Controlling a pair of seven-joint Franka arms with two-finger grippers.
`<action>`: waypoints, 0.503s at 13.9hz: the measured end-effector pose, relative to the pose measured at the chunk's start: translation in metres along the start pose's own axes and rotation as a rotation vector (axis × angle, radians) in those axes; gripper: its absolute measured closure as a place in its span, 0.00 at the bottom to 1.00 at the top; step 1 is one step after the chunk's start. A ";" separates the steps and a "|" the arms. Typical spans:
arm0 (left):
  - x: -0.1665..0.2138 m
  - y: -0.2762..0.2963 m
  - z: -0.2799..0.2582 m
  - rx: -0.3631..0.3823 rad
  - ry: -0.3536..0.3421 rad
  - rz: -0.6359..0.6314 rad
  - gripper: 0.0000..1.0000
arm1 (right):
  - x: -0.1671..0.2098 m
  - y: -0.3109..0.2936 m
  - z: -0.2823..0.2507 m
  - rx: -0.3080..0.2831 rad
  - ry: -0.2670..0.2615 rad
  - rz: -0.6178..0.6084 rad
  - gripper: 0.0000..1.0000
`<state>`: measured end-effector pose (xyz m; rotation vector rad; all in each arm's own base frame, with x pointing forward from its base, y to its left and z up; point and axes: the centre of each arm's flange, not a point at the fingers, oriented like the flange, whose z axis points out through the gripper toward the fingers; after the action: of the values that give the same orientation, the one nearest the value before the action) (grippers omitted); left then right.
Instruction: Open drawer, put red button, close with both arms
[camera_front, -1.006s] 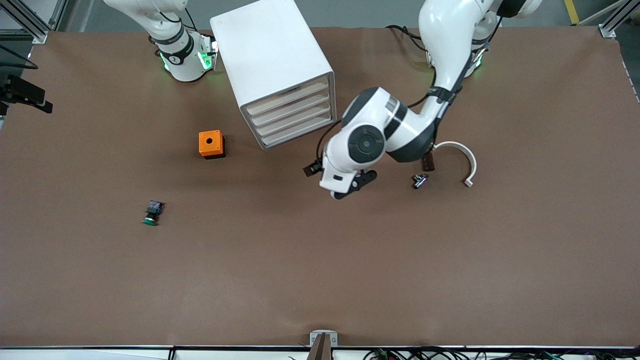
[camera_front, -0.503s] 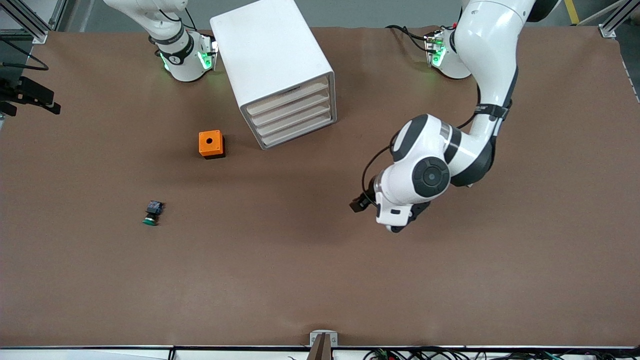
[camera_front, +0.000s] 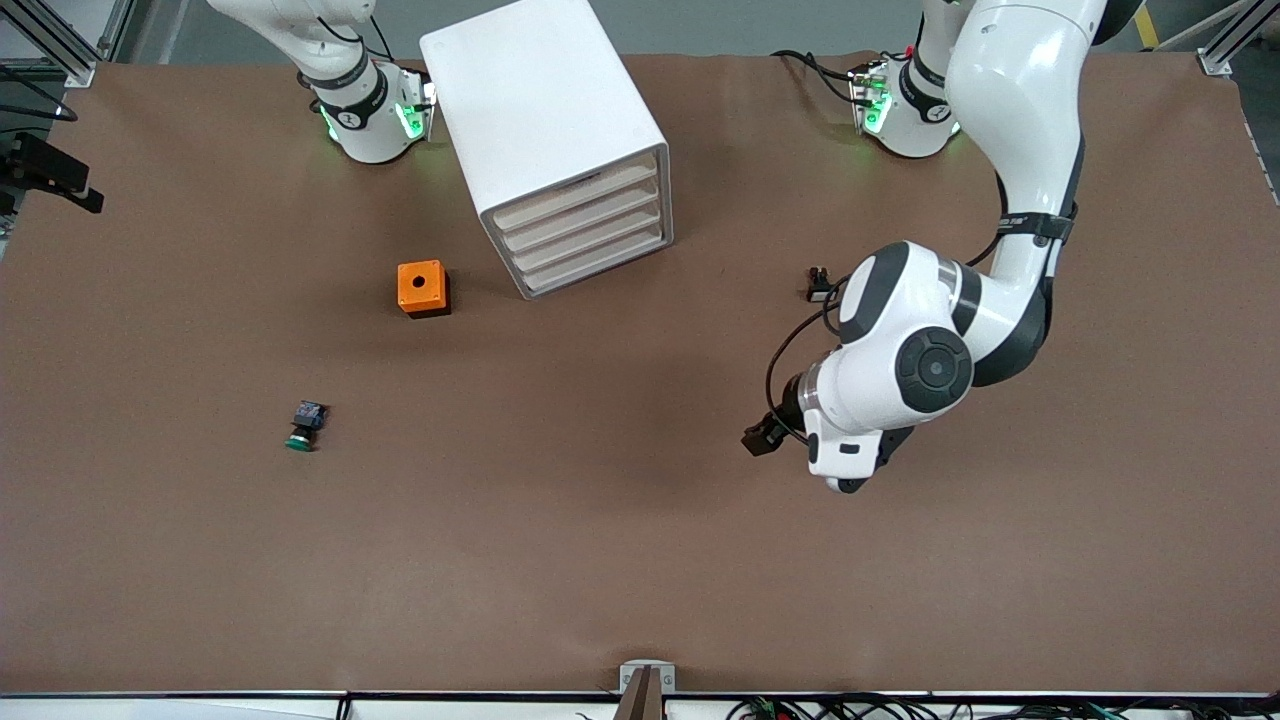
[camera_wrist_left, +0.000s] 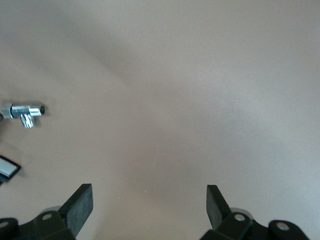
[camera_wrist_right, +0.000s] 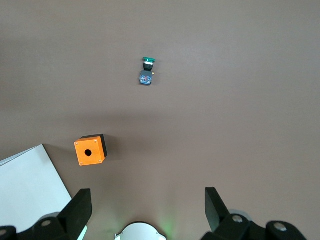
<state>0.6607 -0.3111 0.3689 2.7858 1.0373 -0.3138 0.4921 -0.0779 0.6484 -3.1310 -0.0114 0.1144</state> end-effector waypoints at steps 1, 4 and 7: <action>0.009 -0.004 -0.003 -0.005 0.002 0.038 0.00 | 0.000 0.000 -0.001 -0.003 0.005 0.000 0.00; 0.037 -0.019 -0.028 -0.031 0.018 0.141 0.00 | 0.003 0.001 -0.004 -0.011 0.034 0.001 0.00; 0.051 -0.049 -0.070 0.003 -0.013 0.271 0.00 | 0.004 0.001 -0.012 -0.016 0.064 0.001 0.00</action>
<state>0.6755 -0.2274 0.4203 2.8742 0.6446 -0.2972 0.4971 -0.0793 0.6596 -3.1488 -0.0109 0.0139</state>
